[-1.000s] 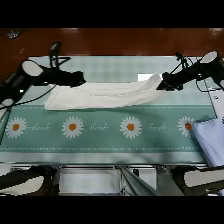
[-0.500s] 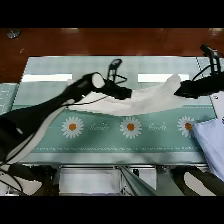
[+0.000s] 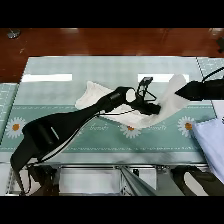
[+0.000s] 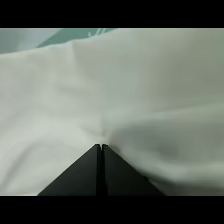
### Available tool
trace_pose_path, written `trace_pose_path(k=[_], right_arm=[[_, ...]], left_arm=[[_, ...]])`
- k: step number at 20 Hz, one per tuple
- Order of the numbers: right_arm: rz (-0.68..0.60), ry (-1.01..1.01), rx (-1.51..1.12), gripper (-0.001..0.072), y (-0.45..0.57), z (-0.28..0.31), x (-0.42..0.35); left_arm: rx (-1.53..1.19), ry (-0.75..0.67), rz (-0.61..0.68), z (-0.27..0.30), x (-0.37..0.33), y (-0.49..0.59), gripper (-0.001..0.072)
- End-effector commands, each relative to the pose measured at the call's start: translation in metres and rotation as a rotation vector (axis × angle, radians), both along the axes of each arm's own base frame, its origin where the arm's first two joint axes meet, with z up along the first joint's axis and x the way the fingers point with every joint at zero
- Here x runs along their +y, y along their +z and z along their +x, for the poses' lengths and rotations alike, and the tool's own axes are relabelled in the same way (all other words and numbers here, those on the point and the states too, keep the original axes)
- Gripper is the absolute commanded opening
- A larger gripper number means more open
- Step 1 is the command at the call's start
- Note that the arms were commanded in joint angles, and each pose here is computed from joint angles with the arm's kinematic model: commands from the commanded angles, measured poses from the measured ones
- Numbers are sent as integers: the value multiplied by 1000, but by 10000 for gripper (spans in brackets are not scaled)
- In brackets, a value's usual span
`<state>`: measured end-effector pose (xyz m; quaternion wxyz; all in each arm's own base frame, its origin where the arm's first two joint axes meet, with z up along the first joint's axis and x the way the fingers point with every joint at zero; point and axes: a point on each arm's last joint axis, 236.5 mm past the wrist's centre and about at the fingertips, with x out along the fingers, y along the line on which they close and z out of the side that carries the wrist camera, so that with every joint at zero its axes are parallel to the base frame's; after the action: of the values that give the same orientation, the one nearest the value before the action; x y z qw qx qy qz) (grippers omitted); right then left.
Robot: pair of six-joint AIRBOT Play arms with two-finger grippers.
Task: Fold the shirts.
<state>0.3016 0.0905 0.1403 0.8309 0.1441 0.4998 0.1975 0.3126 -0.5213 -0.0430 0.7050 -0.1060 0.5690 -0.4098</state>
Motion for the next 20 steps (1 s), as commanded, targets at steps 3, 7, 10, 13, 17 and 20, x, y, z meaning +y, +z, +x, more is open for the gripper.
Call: trace_pose_path(k=[3, 7, 10, 13, 17, 20], right_arm=[[27, 56, -22, 22, 4, 0, 35], [60, 124, 4, 22, -16, 14, 87], [82, 210, 43, 22, -38, 30, 142], [77, 305, 91, 22, -61, 48, 197], [93, 374, 139, 22, -94, 80, 262], [150, 392, 180, 22, -117, 96, 308]], left_arm=[[-31, 64, 161, 88, 129, 38, 32], [-105, 240, 522, 128, 337, 87, 32], [-196, 484, 520, 119, 441, 144, 32], [-299, 677, 486, 69, 503, 170, 32], [-283, 712, 375, -29, 487, 140, 32], [-222, 715, 160, -77, 442, 110, 32]])
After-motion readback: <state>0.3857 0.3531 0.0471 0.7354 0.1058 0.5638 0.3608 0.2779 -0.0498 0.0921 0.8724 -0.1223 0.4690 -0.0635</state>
